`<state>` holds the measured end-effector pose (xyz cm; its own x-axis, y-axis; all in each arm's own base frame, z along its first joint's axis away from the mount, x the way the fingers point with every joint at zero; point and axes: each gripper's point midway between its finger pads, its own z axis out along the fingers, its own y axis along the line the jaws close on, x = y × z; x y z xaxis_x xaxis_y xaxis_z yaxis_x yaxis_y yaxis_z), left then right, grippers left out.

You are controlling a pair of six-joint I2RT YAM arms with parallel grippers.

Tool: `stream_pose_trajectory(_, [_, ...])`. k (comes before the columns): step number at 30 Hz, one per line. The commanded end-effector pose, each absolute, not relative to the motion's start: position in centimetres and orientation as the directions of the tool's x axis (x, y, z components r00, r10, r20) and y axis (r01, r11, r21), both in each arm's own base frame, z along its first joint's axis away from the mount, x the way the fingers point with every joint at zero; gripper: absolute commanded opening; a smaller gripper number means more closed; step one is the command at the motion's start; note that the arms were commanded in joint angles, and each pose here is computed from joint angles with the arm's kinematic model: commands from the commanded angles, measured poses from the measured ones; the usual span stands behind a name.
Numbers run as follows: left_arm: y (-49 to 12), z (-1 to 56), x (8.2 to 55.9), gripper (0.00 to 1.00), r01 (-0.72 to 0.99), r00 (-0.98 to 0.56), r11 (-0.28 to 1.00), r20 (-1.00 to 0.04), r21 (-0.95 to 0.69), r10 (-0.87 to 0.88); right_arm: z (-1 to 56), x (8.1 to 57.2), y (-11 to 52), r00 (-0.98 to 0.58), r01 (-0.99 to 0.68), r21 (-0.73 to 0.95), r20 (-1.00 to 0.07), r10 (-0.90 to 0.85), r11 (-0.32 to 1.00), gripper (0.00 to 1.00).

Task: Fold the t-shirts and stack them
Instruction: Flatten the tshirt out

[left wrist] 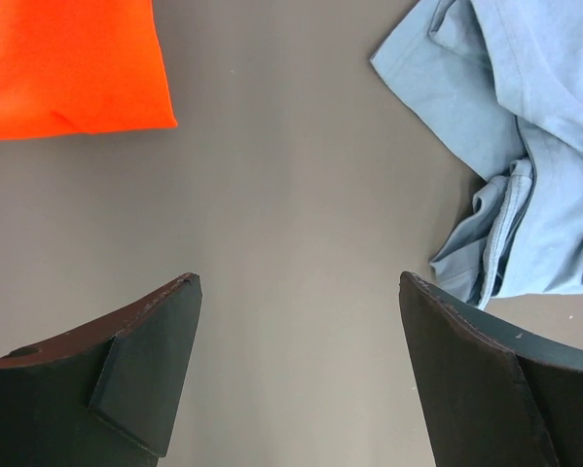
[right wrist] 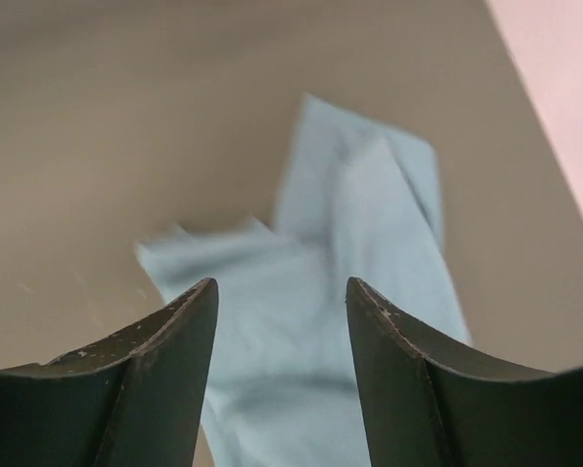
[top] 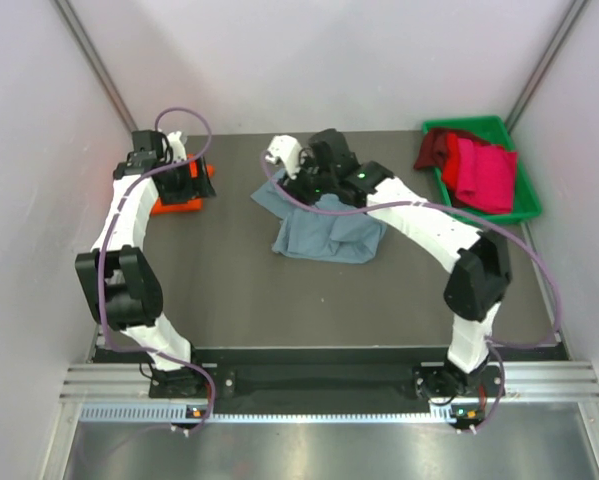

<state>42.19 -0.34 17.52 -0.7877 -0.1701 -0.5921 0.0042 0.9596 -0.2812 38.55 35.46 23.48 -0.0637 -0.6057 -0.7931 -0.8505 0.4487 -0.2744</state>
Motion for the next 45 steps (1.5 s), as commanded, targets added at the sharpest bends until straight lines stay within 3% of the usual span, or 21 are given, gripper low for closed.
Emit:
stream_pose_trajectory(1, [-0.2, 19.7, 41.9, 0.87, 0.037, -0.745, 0.967, -0.652, -0.253, -0.142, 19.5, 36.4, 40.8, -0.069, -0.952, -0.125, -0.802, -0.593, 0.28, 0.56])
stream_pose_trajectory(7, [-0.1, 20.6, 40.9, 0.87, 0.045, -0.732, 0.971, -0.669, -0.236, -0.128, 13.6, 36.3, 43.0, -0.15, -0.964, -0.051, -0.703, -0.695, 0.26, 0.51])
stream_pose_trajectory(19, [-0.2, 20.4, 40.7, 0.87, 0.046, -0.735, 0.969, -0.665, -0.244, -0.133, 9.9, 35.5, 43.7, -0.194, -0.959, -0.037, -0.639, -0.744, 0.282, 0.48])
stream_pose_trajectory(23, [-0.3, 20.6, 40.8, 0.87, 0.049, -0.733, 0.969, -0.668, -0.243, -0.13, 8.5, 35.3, 43.2, -0.206, -0.958, -0.034, -0.609, -0.766, 0.285, 0.35])
stream_pose_trajectory(27, [-0.2, 20.5, 40.8, 0.87, 0.046, -0.734, 0.969, -0.667, -0.244, -0.133, 7.9, 35.2, 42.9, -0.225, -0.955, -0.026, -0.59, -0.775, 0.297, 0.3])
stream_pose_trajectory(29, [-0.3, 20.5, 40.8, 0.87, 0.05, -0.734, 0.967, -0.666, -0.248, -0.133, 7.8, 35.2, 42.8, -0.225, -0.955, -0.025, -0.587, -0.778, 0.295, 0.2])
stream_pose_trajectory(31, [-0.3, 20.4, 40.7, 0.87, 0.048, -0.735, 0.968, -0.665, -0.247, -0.133, 7.9, 35.2, 42.7, -0.223, -0.954, -0.034, -0.583, -0.781, 0.298, 0.18])
stream_pose_trajectory(33, [-0.3, 20.4, 40.8, 0.87, 0.049, -0.734, 0.968, -0.666, -0.247, -0.133, 8.0, 35.4, 42.7, -0.22, -0.954, -0.039, -0.586, -0.78, 0.298, 0.22])
stream_pose_trajectory(34, [-0.2, 20.4, 40.8, 0.86, 0.046, -0.733, 0.968, -0.667, -0.247, -0.135, 8.1, 35.4, 42.8, -0.221, -0.953, -0.037, -0.59, -0.776, 0.299, 0.28])
stream_pose_trajectory(35, [-0.3, 20.5, 40.8, 0.86, 0.048, -0.733, 0.968, -0.667, -0.248, -0.134, 8.3, 35.4, 43.0, -0.226, -0.952, -0.034, -0.598, -0.769, 0.306, 0.4])
stream_pose_trajectory(38, [-0.3, 20.6, 40.7, 0.87, 0.05, -0.732, 0.968, -0.668, -0.247, -0.133, 8.5, 35.2, 43.7, -0.239, -0.954, 0.002, -0.615, -0.752, 0.301, 0.55])
stream_pose_trajectory(45, [-0.3, 20.4, 40.3, 0.86, 0.05, -0.738, 0.968, -0.662, -0.244, -0.129, 4.4, 35.1, 44.0, -0.284, -0.948, 0.046, -0.567, -0.773, 0.314, 0.56])
